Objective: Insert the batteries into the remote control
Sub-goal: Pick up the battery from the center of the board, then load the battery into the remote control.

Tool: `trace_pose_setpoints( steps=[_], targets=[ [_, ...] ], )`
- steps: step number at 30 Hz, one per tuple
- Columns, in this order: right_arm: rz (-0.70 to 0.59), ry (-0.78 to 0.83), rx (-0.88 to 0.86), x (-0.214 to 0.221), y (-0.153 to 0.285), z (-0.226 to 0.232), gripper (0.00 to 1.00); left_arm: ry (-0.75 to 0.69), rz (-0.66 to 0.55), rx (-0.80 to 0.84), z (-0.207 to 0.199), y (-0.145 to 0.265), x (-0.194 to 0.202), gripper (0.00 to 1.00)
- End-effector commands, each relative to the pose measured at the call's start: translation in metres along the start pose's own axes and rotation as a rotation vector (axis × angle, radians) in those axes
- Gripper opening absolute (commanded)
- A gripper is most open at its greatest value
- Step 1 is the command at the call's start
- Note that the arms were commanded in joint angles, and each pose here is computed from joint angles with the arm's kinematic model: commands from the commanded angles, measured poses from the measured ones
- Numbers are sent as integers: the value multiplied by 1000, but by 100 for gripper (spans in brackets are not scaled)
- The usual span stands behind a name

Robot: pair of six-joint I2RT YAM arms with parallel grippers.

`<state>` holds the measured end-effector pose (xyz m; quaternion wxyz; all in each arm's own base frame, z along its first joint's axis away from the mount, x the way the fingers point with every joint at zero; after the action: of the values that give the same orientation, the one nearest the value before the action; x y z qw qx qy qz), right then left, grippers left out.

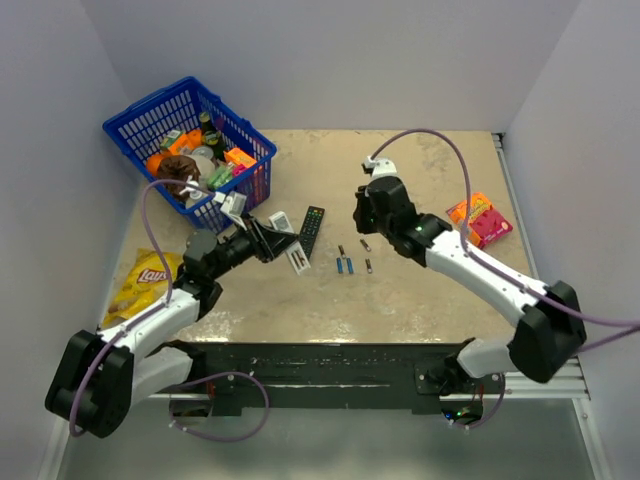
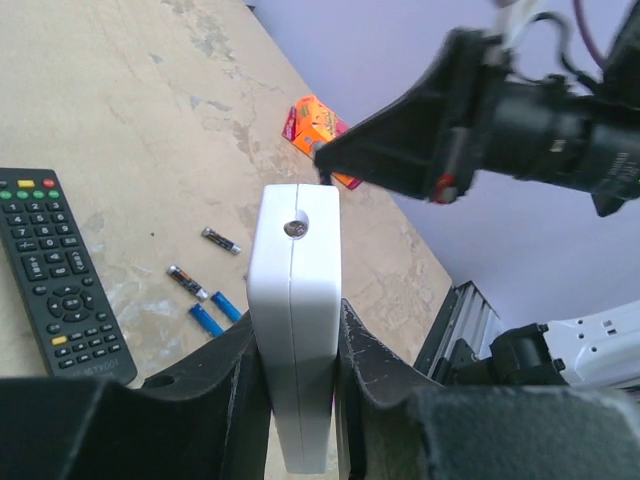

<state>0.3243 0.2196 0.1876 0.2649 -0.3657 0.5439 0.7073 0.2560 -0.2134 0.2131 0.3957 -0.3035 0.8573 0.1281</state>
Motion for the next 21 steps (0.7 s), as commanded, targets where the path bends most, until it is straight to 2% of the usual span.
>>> trace_pose_setpoints(
  steps=[1,5,10,21],
  targets=[
    [-257,29,-238,-53,34,39,6,-44,-129,154,-35,-12,-43,0],
    [-413,59,-416,-74,72,66,7,4,-152,236,-45,-20,-51,0],
    [-522,105,-557,-81,106,91,7,12,-152,262,-49,-31,-60,0],
    [-565,151,-735,-68,125,123,8,20,-167,257,-53,-41,-74,0]
  ],
)
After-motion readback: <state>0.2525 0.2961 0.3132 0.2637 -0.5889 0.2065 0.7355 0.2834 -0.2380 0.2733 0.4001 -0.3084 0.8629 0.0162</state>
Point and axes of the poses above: each gripper's point midway between its finger pads, its own y axis back along the fingers, its own z axis along the line the jaws close on, x = y × z, the point moved 2 cm from there along y, back along the fingers, and after that the axes turned 1 degree about y, right-handed, at the moved point
